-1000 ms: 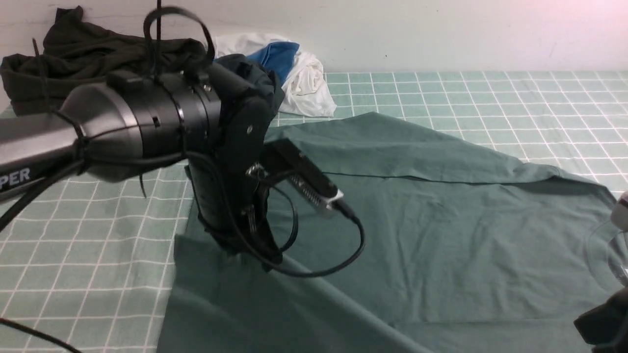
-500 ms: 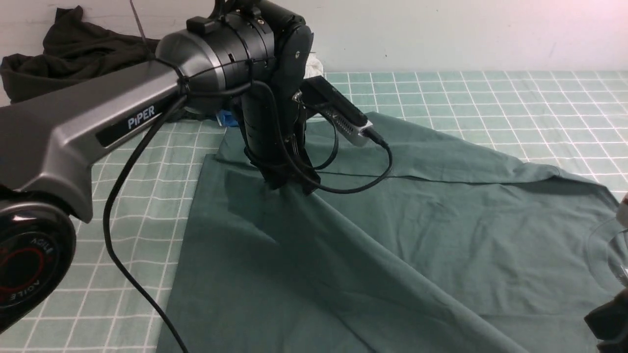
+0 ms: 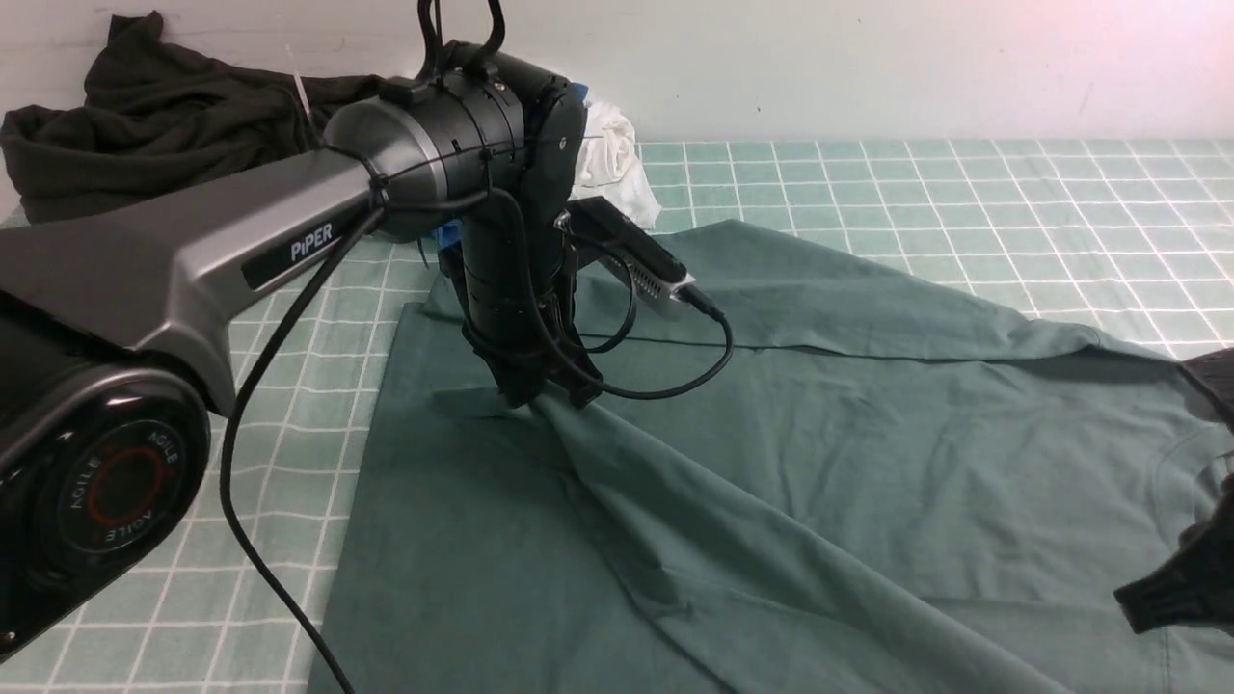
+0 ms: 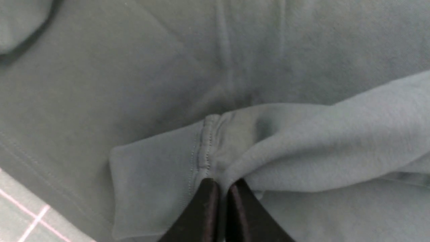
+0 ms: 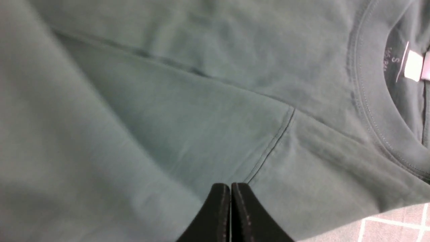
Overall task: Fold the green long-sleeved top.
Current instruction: Use the left arm to drag and place the cuff at the centered position on the left edge of the fabric
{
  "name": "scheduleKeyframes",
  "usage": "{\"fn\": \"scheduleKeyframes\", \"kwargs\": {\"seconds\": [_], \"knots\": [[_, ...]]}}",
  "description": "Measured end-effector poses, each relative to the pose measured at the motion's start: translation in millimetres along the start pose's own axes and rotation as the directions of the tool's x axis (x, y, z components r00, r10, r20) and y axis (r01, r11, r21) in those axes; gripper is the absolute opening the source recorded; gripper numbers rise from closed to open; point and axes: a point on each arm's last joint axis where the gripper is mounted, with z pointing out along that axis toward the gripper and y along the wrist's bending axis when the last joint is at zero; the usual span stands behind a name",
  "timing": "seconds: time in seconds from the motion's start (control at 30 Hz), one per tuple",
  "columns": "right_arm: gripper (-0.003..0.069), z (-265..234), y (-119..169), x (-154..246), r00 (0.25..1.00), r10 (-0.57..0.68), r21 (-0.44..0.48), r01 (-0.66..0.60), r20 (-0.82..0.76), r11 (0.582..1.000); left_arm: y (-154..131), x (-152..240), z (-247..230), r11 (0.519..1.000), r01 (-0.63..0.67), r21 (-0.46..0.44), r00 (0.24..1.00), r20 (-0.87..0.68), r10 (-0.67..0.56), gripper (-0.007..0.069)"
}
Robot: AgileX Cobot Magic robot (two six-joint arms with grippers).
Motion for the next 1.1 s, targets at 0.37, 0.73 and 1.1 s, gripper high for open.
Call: {"fn": "scheduleKeyframes", "kwargs": {"seconds": [0.37, 0.73, 1.1], "knots": [[0.0306, 75.0, -24.5, -16.4, 0.978, 0.167, 0.033, -0.164, -0.125, 0.986, -1.1, -0.4, 0.9, 1.0, 0.001, 0.012, 1.0, 0.002, -0.001, 0.0018], [0.0351, 97.9, -28.3, -21.0, 0.971, 0.209, 0.09, -0.2, -0.116, 0.976, -2.8, -1.1, 0.9, 0.999, 0.009, 0.031, 1.0, 0.009, -0.009, 0.0018], [0.0112, 104.4, -27.6, -20.6, 0.969, 0.207, 0.09, -0.196, -0.138, 0.976, -2.9, -1.1, 0.8, 0.999, 0.009, 0.032, 1.0, 0.009, -0.009, 0.0018]]}}
